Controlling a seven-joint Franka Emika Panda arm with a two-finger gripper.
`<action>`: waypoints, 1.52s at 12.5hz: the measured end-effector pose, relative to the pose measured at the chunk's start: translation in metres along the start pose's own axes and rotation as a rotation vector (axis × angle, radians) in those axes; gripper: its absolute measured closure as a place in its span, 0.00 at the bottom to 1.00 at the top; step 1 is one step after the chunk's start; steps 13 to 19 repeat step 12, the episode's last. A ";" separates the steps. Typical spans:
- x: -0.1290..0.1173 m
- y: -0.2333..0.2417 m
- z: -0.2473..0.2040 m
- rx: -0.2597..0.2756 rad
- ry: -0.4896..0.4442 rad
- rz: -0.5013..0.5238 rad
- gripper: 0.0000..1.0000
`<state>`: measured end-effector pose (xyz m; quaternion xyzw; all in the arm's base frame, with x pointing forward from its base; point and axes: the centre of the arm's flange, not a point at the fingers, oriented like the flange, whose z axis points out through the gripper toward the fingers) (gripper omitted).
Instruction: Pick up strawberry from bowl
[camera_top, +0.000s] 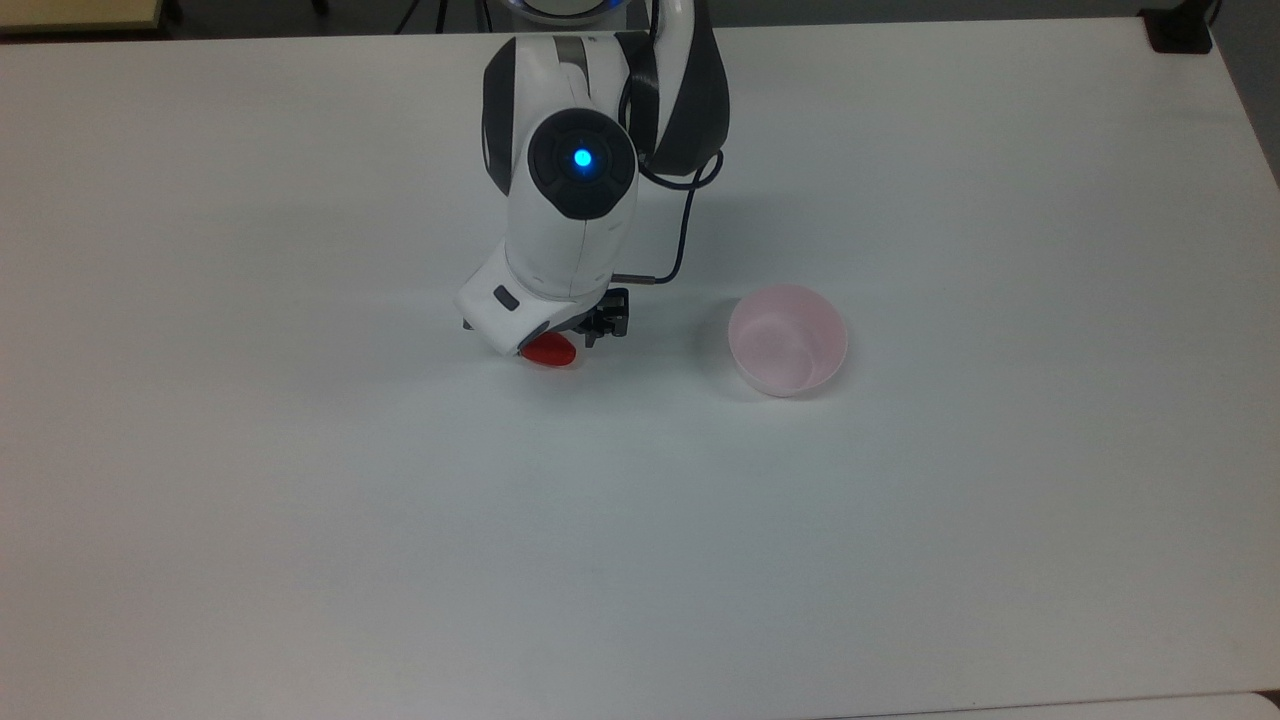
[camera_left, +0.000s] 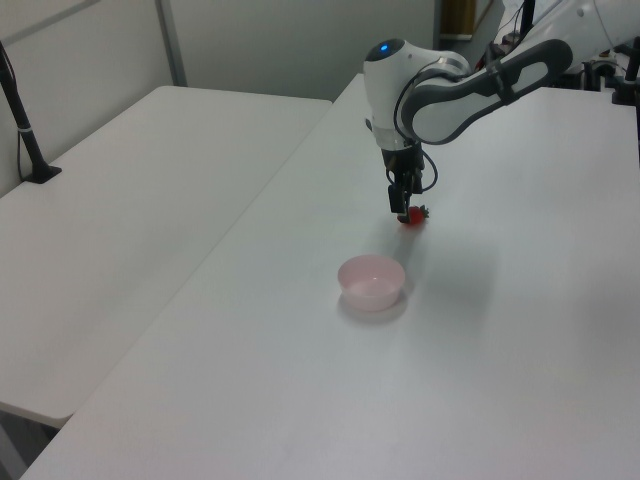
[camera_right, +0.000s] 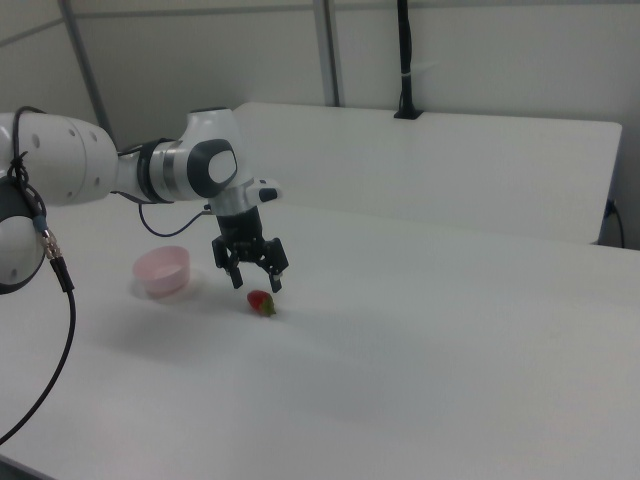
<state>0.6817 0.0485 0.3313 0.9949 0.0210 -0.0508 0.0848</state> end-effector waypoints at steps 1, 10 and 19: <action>0.000 0.002 -0.012 0.001 0.019 0.004 0.00; -0.085 0.070 -0.201 0.072 0.109 0.119 0.00; -0.106 0.088 -0.222 0.095 0.108 0.151 0.00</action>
